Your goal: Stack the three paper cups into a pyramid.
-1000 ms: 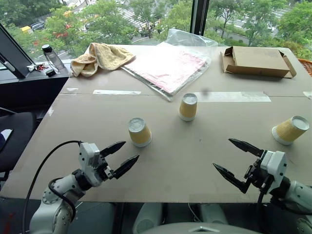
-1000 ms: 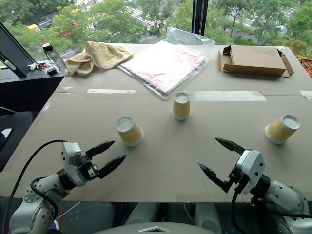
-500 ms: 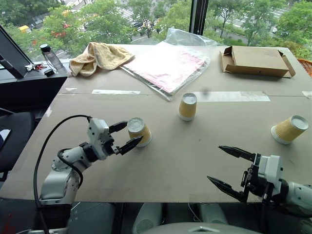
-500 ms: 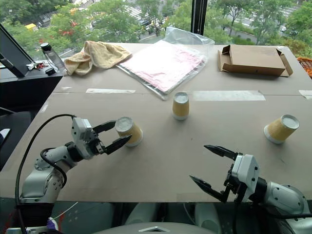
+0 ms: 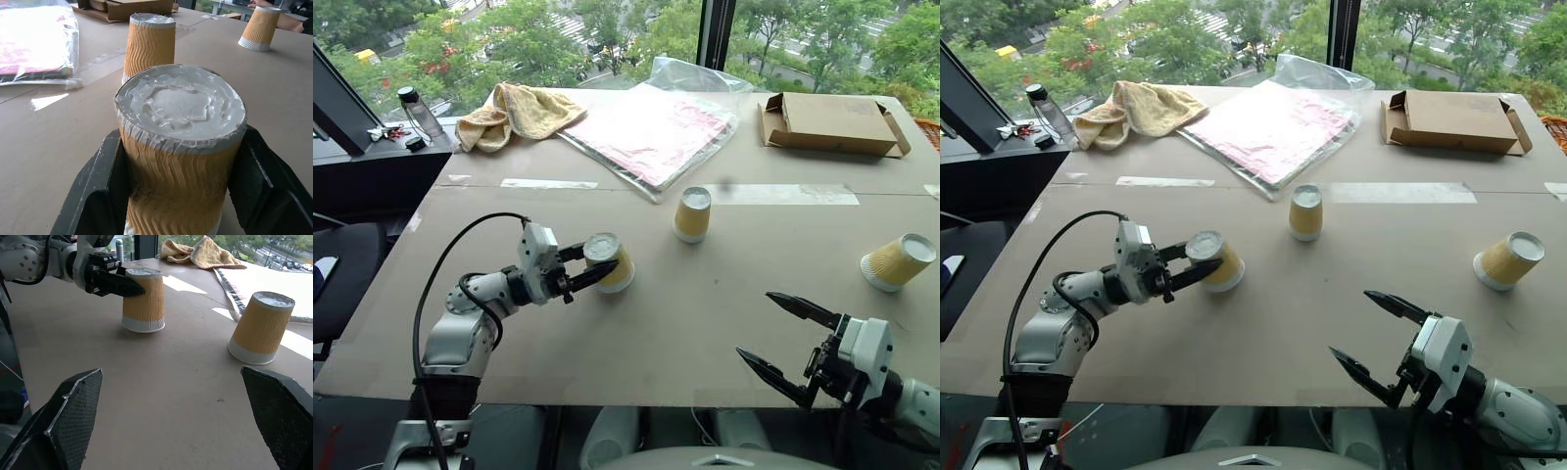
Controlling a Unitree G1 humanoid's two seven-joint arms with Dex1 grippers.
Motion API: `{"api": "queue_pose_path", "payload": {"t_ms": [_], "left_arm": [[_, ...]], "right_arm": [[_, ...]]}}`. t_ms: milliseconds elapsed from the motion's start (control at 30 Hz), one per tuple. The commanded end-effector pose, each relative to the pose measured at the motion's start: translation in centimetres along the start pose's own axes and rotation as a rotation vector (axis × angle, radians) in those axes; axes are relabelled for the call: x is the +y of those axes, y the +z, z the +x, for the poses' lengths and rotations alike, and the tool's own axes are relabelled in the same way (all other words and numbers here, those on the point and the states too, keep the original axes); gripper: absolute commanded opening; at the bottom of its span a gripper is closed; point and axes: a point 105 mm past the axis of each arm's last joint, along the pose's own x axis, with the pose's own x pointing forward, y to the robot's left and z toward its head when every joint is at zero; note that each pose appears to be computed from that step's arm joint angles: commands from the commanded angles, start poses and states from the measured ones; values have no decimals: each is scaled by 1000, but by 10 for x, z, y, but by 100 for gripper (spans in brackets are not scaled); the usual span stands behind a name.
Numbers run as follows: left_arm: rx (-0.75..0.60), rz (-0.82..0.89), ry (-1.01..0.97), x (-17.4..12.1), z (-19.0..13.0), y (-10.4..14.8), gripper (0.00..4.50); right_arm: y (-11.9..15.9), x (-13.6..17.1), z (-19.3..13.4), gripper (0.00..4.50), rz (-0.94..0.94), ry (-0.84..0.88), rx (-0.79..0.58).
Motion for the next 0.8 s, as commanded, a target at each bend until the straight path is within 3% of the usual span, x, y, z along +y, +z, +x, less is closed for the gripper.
{"api": "queue_pose_path", "payload": {"t_ms": [33,467,800], "left_arm": [[-34,31,-113,-13,28,15,207],[-58,64,-241,-29,100,12,207],[-93,65,-299,-44,127,15,207]], "right_arm": [[0,-7,-9,450,-36,-89,4],[-1,0,-22,450,-30,-234,37],[0,4,-24,450,-20,-285,44]]}}
